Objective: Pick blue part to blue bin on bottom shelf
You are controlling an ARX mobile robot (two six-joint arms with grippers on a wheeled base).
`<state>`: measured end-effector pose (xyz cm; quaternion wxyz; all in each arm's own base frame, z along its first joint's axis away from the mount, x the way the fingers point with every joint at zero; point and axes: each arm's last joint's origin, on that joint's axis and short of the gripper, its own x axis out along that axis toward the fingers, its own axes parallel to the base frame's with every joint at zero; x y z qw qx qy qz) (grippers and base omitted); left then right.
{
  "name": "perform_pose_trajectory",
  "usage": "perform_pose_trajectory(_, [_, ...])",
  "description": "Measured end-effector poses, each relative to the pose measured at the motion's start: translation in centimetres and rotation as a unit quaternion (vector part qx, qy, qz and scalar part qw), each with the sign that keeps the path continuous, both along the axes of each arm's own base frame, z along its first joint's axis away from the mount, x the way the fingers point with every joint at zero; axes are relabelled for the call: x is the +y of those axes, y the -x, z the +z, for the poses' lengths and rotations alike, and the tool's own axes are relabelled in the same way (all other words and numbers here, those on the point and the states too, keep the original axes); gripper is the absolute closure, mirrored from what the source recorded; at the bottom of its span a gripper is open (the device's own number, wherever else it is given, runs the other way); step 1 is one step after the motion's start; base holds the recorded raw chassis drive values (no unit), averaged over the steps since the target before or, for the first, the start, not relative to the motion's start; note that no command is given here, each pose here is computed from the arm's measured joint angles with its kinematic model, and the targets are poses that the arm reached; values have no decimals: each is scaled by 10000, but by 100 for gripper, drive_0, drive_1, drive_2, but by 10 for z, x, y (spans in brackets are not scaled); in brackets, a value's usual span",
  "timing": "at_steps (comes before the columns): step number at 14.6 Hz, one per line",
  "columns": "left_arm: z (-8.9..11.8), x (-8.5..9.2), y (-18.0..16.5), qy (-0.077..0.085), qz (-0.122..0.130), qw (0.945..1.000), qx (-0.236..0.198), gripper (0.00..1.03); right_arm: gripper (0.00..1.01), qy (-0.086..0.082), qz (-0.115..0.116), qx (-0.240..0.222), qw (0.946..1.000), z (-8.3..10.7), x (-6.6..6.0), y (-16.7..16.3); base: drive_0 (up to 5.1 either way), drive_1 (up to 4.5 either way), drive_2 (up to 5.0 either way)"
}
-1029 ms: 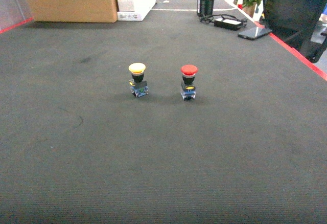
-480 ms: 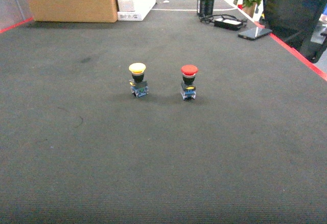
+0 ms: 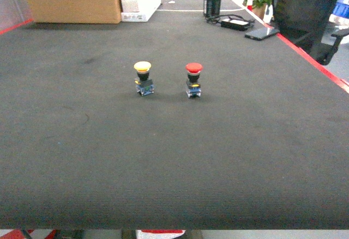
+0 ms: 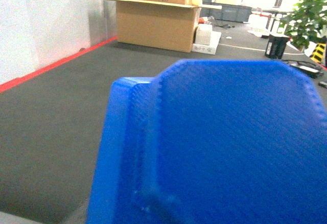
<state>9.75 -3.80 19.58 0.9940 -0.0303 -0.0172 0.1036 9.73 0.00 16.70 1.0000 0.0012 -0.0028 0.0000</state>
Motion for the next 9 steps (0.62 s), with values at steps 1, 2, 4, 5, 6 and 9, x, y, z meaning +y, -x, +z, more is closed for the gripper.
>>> perform_pose_trajectory(1, [0, 0, 0, 1, 0, 10000, -2, 59, 3, 0, 0, 27, 10000, -1, 0, 0, -182, -182, -182])
perform_pose_trajectory(2, [0, 0, 0, -5, 0, 10000, 8, 59, 3, 0, -2, 21, 10000, 0, 0, 0, -170, -170, -170])
perform_pose_trajectory(4, [0, 0, 0, -6, -6, 10000, 10, 59, 3, 0, -2, 21, 10000, 0, 0, 0, -172, -172, -172])
perform_pose_trajectory(5, [0, 0, 0, -6, -4, 10000, 10, 59, 3, 0, -2, 19, 10000, 0, 0, 0, -157, -157, -157])
perform_pose_trajectory(6, [0, 0, 0, -6, -6, 10000, 10, 59, 3, 0, -2, 23, 10000, 0, 0, 0, -152, -152, -152])
perform_pose_trajectory(9, [0, 0, 0, -6, -6, 10000, 10, 59, 3, 0, -2, 21, 10000, 0, 0, 0, -154, -154, -154])
